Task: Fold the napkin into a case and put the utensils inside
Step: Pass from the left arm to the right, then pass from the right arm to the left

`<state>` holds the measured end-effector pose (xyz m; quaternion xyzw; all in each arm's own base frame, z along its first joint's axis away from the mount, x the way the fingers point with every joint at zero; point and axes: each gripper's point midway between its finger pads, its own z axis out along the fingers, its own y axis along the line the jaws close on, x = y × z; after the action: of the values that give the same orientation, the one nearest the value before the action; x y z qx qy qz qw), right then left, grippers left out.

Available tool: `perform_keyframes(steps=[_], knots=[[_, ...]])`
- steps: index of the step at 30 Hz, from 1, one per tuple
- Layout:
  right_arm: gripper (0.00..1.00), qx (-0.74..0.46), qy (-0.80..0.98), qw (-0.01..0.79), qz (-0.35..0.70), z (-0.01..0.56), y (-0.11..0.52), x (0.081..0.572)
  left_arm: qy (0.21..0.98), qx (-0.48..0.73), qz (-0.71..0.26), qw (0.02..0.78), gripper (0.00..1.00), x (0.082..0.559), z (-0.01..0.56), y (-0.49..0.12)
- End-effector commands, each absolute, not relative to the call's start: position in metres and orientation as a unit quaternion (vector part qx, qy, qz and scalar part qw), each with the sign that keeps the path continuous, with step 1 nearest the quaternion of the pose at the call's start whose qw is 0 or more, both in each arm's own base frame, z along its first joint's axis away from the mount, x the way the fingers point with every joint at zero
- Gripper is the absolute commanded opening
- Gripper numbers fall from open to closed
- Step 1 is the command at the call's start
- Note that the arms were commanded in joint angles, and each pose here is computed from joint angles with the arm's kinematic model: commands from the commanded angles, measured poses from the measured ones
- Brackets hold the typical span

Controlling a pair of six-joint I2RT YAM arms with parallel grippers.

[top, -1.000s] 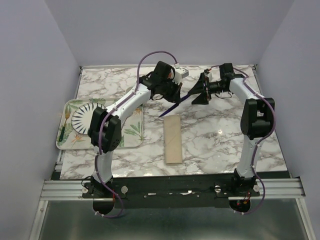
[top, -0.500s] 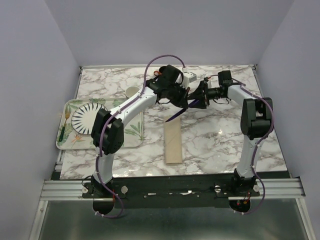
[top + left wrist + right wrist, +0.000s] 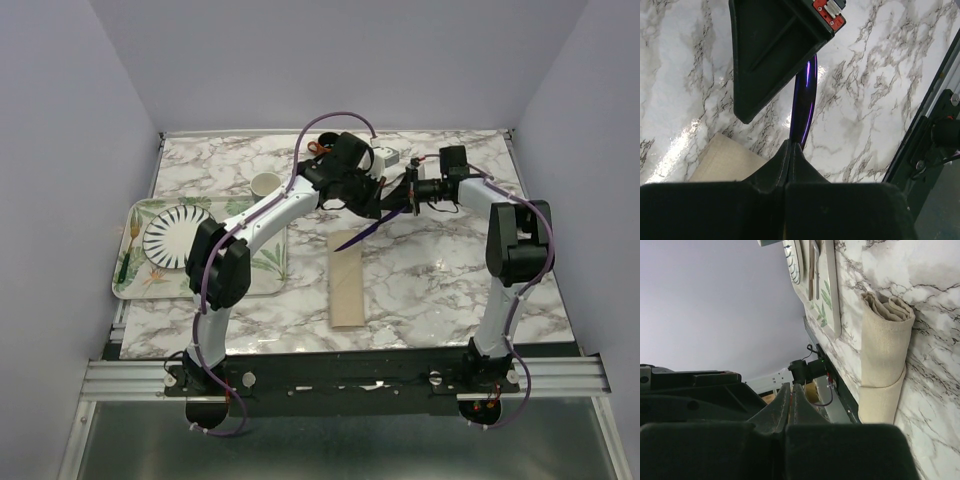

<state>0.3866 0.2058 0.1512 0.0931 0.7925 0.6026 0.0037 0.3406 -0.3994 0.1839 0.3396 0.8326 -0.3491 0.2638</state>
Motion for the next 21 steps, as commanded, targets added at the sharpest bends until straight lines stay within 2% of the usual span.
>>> perform_keyframes(steps=[1, 2, 3, 5, 6, 7, 8, 10, 15, 21], knots=[[0.01, 0.067, 0.784, 0.026, 0.616, 0.174, 0.205, 0.38, 0.812, 0.36, -0.366, 0.277, 0.1, 0.337, 0.204, -0.401], [0.01, 0.063, 0.782, 0.025, 0.619, 0.176, 0.206, 0.379, 0.803, 0.372, -0.375, 0.276, 0.2, 0.332, 0.209, -0.399], [0.01, 0.059, 0.779, 0.023, 0.624, 0.178, 0.205, 0.378, 0.79, 0.388, -0.377, 0.289, 0.43, 0.328, 0.219, -0.392], [0.0, 0.044, 0.773, 0.027, 0.633, 0.185, 0.202, 0.374, 0.772, 0.384, -0.383, 0.332, 0.61, 0.345, 0.236, -0.374], [0.0, 0.038, 0.77, 0.027, 0.636, 0.187, 0.202, 0.371, 0.759, 0.388, -0.395, 0.342, 0.78, 0.343, 0.244, -0.361], [0.01, 0.019, 0.765, 0.034, 0.643, 0.192, 0.202, 0.367, 0.754, 0.383, -0.396, 0.358, 0.87, 0.351, 0.25, -0.35], [0.01, 0.007, 0.763, 0.043, 0.645, 0.198, 0.201, 0.364, 0.758, 0.366, -0.386, 0.377, 0.9, 0.369, 0.255, -0.332], [0.01, -0.012, 0.773, 0.075, 0.629, 0.2, 0.2, 0.362, 0.765, 0.363, -0.369, 0.384, 0.91, 0.38, 0.261, -0.319], [0.01, -0.029, 0.791, 0.133, 0.596, 0.216, 0.196, 0.361, 0.771, 0.398, -0.383, 0.316, 0.83, 0.328, 0.251, -0.329], [0.01, -0.04, 0.795, 0.173, 0.58, 0.233, 0.193, 0.361, 0.741, 0.448, -0.41, 0.286, 0.88, 0.29, 0.235, -0.347]])
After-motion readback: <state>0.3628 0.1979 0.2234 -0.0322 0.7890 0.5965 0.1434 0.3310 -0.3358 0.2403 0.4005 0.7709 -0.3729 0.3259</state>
